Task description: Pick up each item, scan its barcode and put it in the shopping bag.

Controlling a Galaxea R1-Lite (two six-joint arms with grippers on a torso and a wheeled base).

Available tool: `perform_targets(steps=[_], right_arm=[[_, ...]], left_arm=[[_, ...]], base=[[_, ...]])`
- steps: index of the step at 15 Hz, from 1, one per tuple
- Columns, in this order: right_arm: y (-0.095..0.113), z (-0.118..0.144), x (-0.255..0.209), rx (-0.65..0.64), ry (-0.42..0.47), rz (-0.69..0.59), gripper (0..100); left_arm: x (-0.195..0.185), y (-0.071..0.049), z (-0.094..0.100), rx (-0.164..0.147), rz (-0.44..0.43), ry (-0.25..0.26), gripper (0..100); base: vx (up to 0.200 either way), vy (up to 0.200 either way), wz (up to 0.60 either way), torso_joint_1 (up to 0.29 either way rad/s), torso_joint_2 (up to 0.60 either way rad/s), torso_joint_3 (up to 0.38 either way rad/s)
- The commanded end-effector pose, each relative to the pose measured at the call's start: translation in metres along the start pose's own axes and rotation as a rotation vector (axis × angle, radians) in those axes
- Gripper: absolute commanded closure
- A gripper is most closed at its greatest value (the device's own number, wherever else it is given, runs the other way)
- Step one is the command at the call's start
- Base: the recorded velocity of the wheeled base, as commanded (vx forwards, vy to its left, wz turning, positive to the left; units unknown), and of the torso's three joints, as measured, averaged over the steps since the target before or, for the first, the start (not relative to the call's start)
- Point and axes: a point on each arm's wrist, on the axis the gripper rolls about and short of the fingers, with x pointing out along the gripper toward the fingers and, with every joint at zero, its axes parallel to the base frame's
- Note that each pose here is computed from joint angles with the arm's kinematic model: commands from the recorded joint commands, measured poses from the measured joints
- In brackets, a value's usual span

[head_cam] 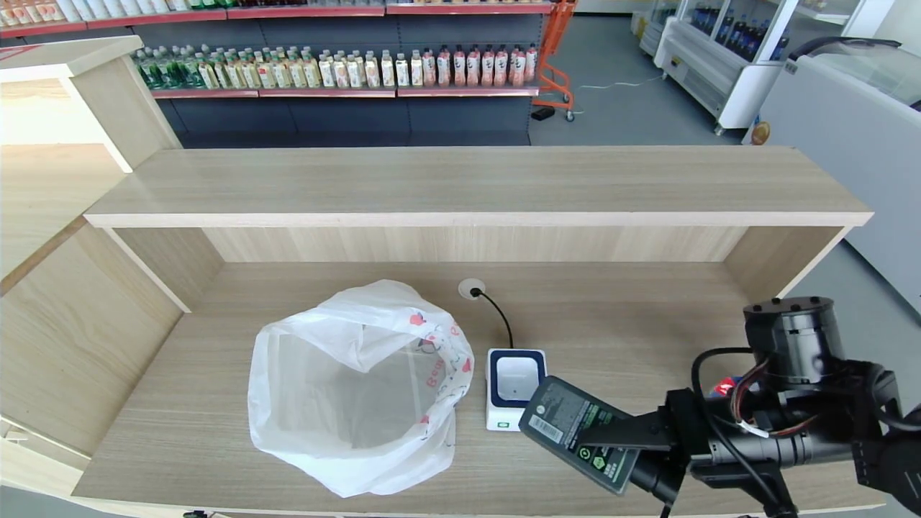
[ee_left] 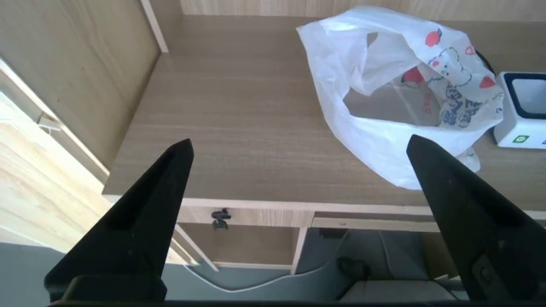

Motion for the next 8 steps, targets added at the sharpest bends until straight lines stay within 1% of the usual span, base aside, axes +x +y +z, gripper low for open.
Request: perform_targets(steps=[1,3,5,6,8], right_arm=[[-0.006,-0.005,0.039,-0.076,-0.080,-0.081,100],[-0.005,-0.009,0.057,-0.108,-0.100,-0.111,100],[-0.004,-0.014,0.063,-0.130,-0.088,-0.124,100],[-0.008,-0.011,0.070,-0.153,-0.100,-0.146,100],[-0.008,-0.008,0.073,-0.151,-0.116,-0.150,100]], left_arm=[[0.000,0.000,0.000,0.000,0.000,0.000,0],[0.000,0.000,0.000,0.000,0.002,0.000,0],[0.000,0.000,0.000,0.000,-0.001,0.000,0],[0.000,0.000,0.000,0.000,0.000,0.000,0],[0.000,0.000,0.000,0.000,0.000,0.000,0]], base=[[0.000,0.000,0.00,0.000,0.00,0.000],[0.000,0.000,0.00,0.000,0.00,0.000],[0.000,0.000,0.00,0.000,0.00,0.000],[0.000,0.000,0.00,0.000,0.00,0.000],[0.000,0.000,0.00,0.000,0.00,0.000]])
